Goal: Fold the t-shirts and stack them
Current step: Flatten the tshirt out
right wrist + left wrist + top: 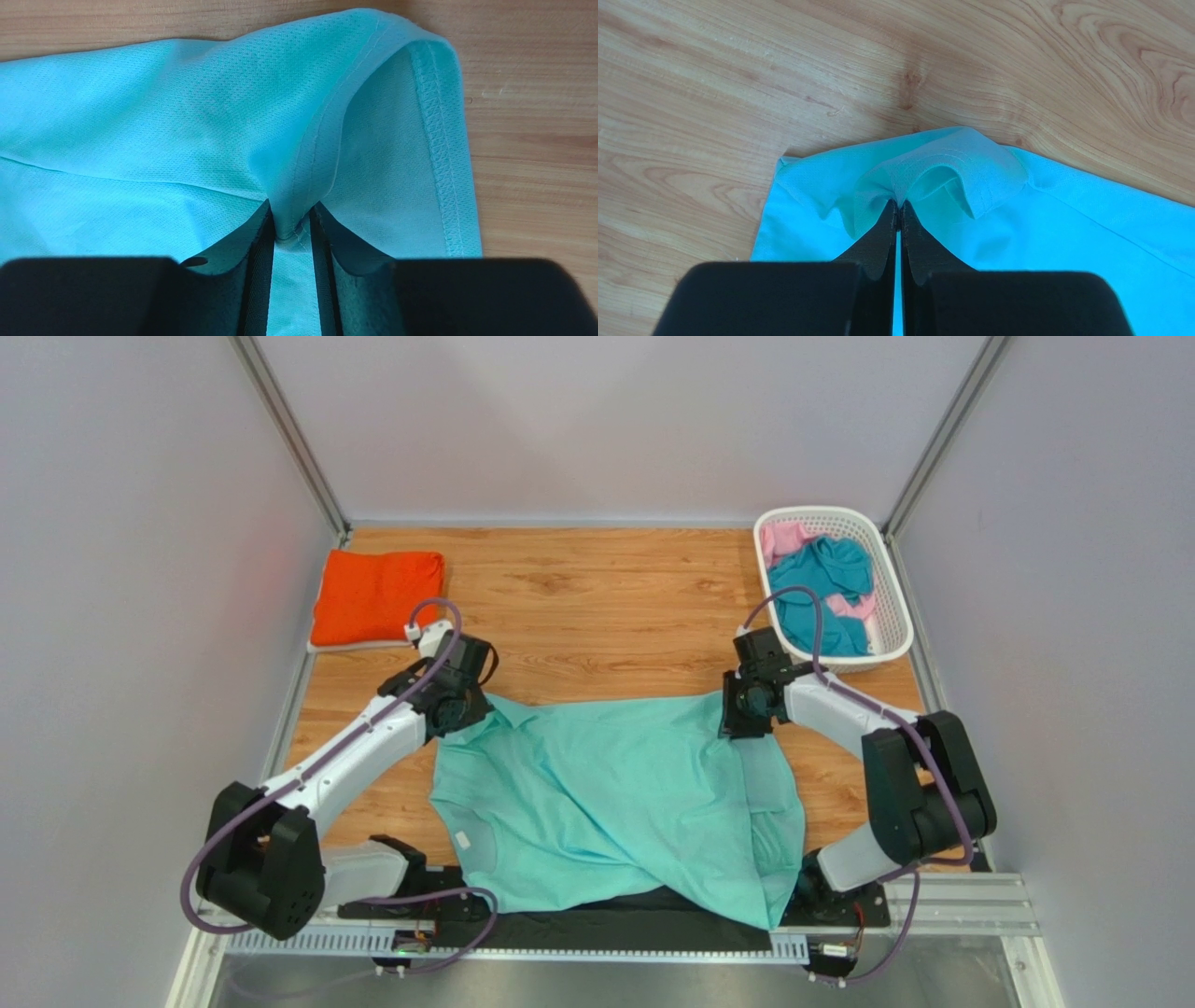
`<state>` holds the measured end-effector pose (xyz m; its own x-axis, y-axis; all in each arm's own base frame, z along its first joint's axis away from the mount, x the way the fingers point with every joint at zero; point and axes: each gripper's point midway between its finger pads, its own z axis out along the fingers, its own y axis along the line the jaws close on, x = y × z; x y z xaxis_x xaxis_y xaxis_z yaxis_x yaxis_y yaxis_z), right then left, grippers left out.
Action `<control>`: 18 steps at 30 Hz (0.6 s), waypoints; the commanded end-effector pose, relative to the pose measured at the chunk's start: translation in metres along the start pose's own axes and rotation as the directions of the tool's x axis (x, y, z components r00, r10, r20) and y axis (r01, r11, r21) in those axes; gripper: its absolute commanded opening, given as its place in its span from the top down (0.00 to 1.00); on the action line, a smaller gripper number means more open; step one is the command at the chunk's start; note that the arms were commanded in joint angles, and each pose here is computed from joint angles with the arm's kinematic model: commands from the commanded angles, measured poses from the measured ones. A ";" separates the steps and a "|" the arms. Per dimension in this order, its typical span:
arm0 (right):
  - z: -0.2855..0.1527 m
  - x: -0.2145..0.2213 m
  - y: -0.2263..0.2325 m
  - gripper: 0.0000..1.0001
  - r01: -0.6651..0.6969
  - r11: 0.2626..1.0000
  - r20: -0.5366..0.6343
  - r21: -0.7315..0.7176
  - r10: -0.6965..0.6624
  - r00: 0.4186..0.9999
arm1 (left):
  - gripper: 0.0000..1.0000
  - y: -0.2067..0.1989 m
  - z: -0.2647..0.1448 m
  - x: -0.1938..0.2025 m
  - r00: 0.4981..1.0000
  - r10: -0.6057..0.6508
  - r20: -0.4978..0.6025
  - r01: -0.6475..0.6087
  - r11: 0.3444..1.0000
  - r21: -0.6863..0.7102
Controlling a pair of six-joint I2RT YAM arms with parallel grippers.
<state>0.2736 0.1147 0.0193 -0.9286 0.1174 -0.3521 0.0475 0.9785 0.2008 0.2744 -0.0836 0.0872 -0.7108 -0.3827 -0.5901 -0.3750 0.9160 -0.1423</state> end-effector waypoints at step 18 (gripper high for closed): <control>-0.074 -0.042 0.022 1.00 0.016 0.994 0.240 -0.108 0.010 0.971 | 1.00 -0.102 -0.025 -0.027 0.992 0.025 0.122 -0.083 0.866 0.492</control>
<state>0.2807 0.1198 0.0819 -0.8441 0.1546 -0.5135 0.0032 0.9590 0.2835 0.2951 -0.1455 0.1026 -0.7023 -0.3570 -0.6159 -0.1083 0.9087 -0.4032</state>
